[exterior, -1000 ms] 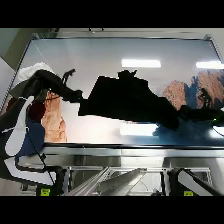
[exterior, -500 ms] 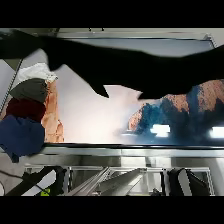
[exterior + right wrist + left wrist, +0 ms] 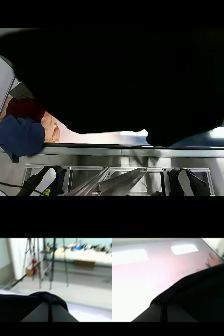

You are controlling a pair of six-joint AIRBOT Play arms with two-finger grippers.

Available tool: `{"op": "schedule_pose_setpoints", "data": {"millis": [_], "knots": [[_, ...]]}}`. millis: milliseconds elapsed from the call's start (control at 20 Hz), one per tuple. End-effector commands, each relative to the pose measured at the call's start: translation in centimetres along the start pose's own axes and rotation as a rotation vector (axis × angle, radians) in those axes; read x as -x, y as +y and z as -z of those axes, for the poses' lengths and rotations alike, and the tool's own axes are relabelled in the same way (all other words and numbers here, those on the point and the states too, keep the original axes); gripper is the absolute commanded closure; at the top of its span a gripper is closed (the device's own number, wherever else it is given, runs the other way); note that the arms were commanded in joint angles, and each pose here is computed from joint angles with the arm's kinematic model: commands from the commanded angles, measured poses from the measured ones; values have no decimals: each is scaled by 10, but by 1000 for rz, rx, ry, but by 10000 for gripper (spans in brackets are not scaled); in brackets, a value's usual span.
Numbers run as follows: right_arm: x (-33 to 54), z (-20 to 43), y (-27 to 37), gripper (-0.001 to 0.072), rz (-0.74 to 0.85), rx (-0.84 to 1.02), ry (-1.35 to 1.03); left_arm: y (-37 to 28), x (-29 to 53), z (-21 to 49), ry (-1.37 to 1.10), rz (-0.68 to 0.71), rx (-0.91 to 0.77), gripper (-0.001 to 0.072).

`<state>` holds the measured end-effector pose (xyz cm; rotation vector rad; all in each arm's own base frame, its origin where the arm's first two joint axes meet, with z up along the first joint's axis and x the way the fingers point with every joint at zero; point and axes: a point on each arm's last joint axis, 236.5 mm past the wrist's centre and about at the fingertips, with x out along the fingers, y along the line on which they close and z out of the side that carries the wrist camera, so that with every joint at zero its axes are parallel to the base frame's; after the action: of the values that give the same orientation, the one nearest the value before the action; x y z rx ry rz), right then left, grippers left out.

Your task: Fold the shirts.

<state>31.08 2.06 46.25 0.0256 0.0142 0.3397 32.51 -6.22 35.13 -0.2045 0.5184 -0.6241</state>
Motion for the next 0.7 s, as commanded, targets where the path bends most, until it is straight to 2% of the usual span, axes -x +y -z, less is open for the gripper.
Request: {"op": "schedule_pose_setpoints", "data": {"millis": [0, 150, 350, 500, 650], "knots": [[-71, 111, -26, 696, -142, -189, 284, 37, -84, 82, 265, 174, 214, 695], [-134, 247, -36, 697, -214, -378, 539, 87, -163, 149, 418, 208, 373, 694], [-195, 386, -64, 697, -148, -562, 692, 160, -252, 212, 516, 216, 510, 694], [-224, 450, -84, 697, -95, -683, 719, 199, -310, 238, 561, 228, 561, 694], [-246, 471, -100, 698, -88, -748, 701, 233, -346, 212, 478, 187, 526, 694]]}}
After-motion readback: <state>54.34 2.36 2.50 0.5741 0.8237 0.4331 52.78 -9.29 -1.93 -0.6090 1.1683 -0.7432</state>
